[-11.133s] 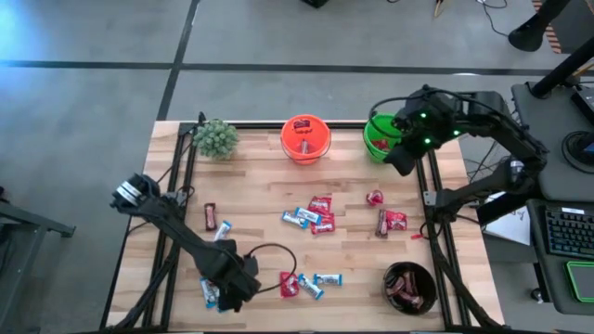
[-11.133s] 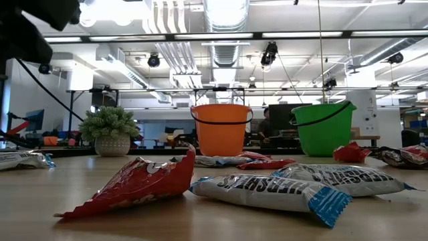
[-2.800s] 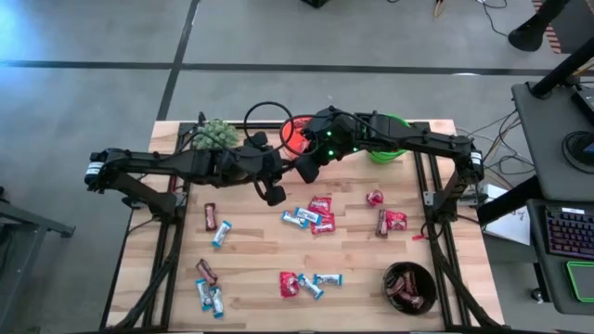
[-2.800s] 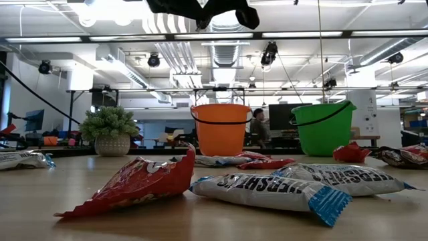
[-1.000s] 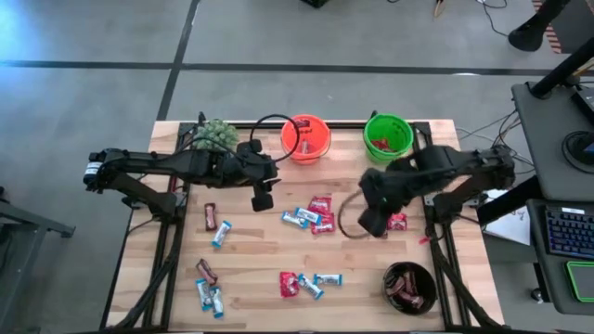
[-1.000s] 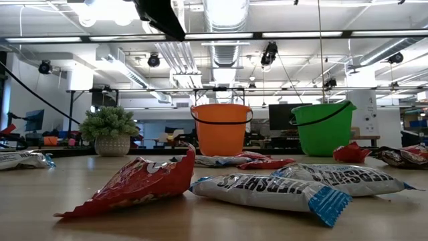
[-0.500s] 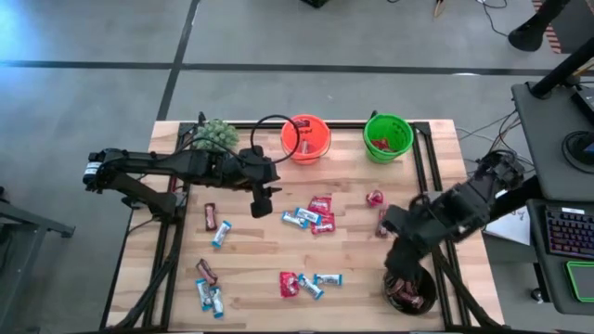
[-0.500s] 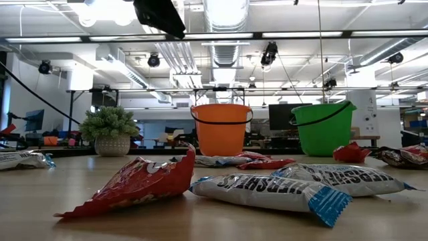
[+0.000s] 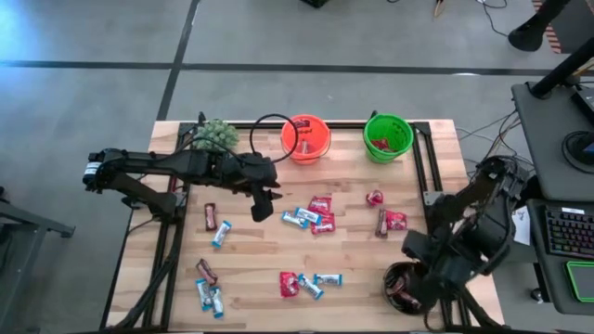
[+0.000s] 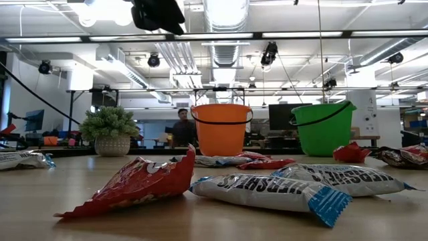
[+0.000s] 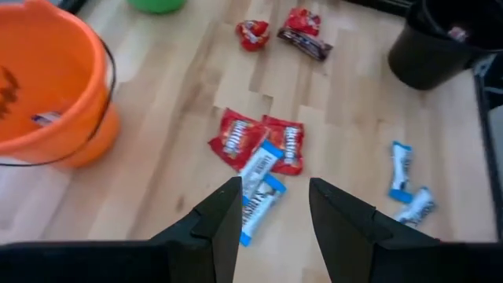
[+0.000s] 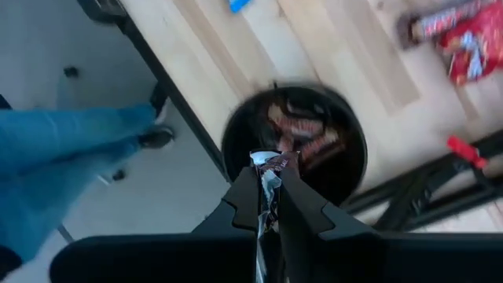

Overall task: Organize candy in baskets
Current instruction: Put the brown chocolate bar into the black bucket

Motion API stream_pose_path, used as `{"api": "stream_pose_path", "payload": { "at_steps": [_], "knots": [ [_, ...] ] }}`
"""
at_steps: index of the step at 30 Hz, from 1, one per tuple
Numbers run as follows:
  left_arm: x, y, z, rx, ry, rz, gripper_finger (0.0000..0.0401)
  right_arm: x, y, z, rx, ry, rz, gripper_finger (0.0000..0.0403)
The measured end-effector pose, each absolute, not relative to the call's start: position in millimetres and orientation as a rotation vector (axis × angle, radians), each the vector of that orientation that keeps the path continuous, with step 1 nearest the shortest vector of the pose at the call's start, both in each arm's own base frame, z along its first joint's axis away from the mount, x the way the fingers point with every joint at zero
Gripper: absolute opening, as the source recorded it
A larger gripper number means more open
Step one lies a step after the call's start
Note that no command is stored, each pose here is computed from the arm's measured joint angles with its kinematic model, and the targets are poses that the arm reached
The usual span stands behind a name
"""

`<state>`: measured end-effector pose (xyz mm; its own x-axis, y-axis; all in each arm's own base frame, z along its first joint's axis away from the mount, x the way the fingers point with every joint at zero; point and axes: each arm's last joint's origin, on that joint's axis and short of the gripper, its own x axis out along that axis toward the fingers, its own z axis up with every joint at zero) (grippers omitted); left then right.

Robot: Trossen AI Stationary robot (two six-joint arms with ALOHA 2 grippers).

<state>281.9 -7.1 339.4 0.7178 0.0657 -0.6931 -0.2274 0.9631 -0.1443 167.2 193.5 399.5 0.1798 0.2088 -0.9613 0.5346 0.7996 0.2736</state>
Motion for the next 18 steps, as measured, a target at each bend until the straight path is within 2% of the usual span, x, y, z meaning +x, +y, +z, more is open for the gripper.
{"api": "stream_pose_path", "payload": {
  "at_steps": [10,18],
  "knots": [
    [281.6,-14.6,339.3,-0.276,0.759,0.137,0.0131,150.5,208.8,383.6,0.650,1.468,-0.315,0.0017],
    [281.5,-15.2,339.3,-0.290,0.760,0.137,0.0131,147.8,211.6,383.1,0.640,1.472,-0.307,0.0075]
  ]
}}
